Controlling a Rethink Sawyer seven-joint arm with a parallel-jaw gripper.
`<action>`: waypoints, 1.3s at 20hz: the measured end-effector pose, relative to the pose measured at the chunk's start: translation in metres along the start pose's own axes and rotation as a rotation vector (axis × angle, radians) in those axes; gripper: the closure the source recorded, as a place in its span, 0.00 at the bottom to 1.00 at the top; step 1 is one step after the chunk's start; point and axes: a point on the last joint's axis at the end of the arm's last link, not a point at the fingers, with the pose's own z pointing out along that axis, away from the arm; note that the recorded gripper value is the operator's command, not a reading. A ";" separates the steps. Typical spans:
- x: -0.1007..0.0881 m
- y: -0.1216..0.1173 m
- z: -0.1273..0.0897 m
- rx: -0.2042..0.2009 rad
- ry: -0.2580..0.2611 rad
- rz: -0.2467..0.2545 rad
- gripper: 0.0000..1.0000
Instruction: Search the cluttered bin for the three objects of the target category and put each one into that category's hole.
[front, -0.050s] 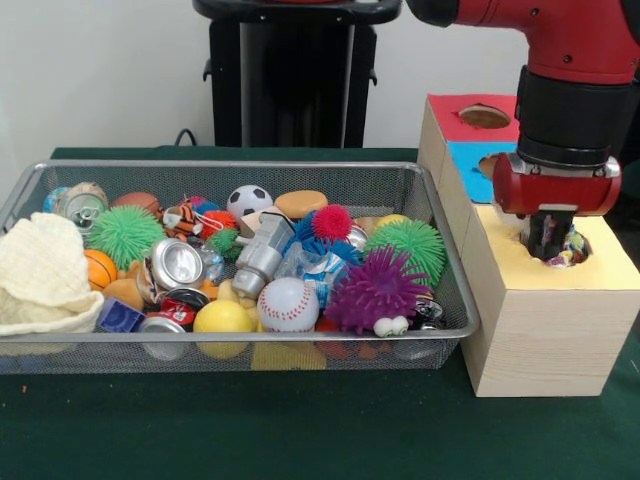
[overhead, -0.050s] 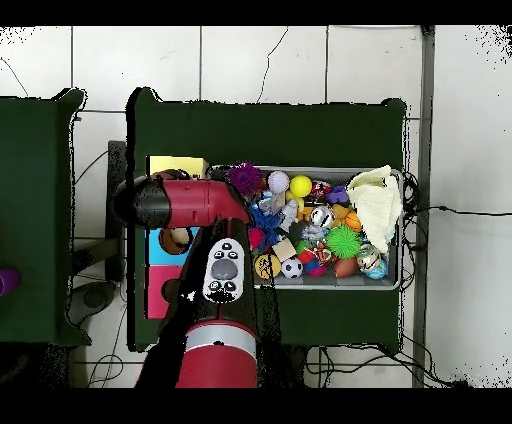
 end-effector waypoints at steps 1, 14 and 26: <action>0.002 0.000 0.002 0.001 -0.006 0.000 1.00; 0.012 -0.002 0.018 0.006 -0.044 -0.001 1.00; 0.014 0.000 0.023 0.009 -0.060 -0.006 1.00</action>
